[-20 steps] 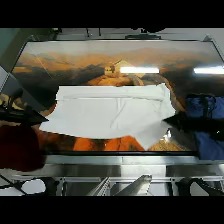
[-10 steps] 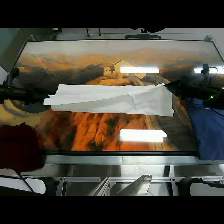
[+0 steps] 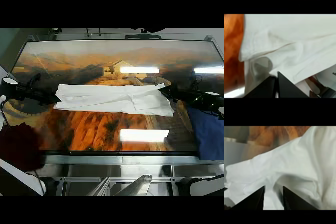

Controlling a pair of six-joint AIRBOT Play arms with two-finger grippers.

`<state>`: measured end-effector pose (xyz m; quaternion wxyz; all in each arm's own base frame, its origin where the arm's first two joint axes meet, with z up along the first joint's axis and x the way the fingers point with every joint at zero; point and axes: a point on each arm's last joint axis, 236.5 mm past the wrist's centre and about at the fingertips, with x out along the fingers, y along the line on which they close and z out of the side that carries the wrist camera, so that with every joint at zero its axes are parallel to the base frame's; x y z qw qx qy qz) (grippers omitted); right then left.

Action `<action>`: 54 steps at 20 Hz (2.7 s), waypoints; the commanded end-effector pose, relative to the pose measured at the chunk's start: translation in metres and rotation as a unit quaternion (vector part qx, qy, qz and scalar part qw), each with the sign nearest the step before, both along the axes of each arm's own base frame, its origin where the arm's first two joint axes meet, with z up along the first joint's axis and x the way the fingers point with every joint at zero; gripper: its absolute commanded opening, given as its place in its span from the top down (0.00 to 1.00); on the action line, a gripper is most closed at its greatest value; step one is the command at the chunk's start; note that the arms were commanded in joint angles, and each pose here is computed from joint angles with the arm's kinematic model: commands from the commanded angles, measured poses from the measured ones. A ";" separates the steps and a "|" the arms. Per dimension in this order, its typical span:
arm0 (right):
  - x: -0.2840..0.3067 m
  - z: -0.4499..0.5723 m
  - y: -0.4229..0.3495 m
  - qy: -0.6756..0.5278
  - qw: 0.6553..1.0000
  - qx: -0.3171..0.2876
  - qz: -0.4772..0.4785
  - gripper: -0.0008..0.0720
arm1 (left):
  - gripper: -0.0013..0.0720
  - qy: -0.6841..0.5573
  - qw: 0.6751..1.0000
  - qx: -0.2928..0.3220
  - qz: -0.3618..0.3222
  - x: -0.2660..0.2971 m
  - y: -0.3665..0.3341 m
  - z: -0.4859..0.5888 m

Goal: Fold the shirts.

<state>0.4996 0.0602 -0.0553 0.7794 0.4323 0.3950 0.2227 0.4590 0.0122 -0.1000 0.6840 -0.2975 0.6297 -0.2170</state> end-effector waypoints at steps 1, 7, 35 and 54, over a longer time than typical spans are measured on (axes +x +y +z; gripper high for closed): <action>0.002 0.006 -0.016 -0.022 1.000 -0.013 0.006 0.60 | 0.69 0.000 1.000 0.003 -0.008 0.005 0.007 0.001; -0.018 -0.007 -0.081 0.054 0.992 -0.117 0.018 0.02 | 0.63 -0.059 0.998 0.026 0.027 0.039 0.054 0.077; -0.022 0.169 0.061 -0.067 0.987 -0.054 0.138 0.96 | 0.98 -0.213 0.956 0.044 -0.196 0.022 -0.391 0.011; -0.018 0.119 0.432 -0.170 0.955 -0.059 0.237 0.96 | 0.98 -0.199 0.977 0.053 -0.061 0.031 -0.095 0.203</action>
